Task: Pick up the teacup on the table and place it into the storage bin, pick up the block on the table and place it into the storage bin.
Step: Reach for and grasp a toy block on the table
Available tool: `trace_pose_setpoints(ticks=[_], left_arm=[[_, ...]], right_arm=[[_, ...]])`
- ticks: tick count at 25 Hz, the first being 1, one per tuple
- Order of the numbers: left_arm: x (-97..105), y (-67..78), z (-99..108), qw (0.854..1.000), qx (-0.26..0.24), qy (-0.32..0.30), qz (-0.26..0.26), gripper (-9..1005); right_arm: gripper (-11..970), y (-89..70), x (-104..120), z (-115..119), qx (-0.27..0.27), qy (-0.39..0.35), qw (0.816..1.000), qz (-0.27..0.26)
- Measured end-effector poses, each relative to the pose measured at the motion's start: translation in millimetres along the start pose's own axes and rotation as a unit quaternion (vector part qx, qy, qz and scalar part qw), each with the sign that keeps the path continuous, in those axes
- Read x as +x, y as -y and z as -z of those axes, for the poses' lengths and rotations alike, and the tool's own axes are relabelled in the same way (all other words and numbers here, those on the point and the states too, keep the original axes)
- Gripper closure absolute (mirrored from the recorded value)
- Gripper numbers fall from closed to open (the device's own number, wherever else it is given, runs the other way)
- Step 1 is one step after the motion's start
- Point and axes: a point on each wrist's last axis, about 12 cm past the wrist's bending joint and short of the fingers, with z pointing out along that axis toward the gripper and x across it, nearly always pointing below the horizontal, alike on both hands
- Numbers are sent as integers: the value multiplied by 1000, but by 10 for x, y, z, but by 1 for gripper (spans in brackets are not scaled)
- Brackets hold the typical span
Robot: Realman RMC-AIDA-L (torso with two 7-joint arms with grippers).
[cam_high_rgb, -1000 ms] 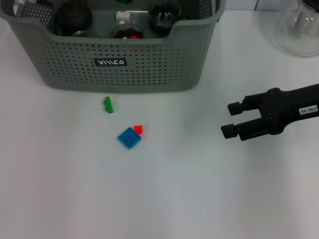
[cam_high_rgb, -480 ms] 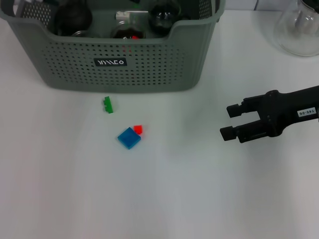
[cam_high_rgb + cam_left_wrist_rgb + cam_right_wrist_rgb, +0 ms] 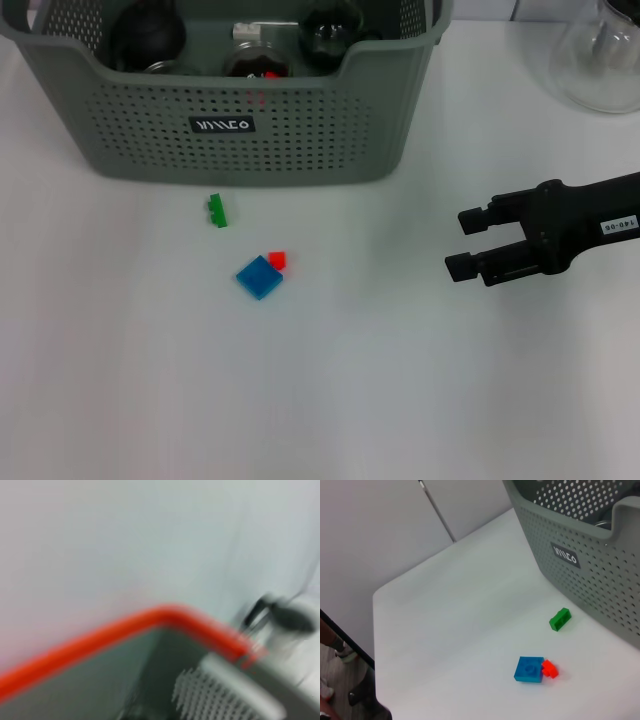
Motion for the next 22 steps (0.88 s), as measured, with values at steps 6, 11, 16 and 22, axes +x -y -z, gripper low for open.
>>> trace_pose_setpoints(ticks=[6,11,16,22], left_arm=[[280,398,666,986,99,85,-105,246],[665,624,867,969,177,83,-152,250],[971,803,695,951,269,-11,-151,254],[1152,845,189,946,277,-150,-83,255]], right_arm=[[120,10,3,26,4,5,1000,5],[120,22,5,48,9,12,1000,6],[120,33,4,49,9,16,1000,2],[120,46,13,51,9,15,1000,-1]])
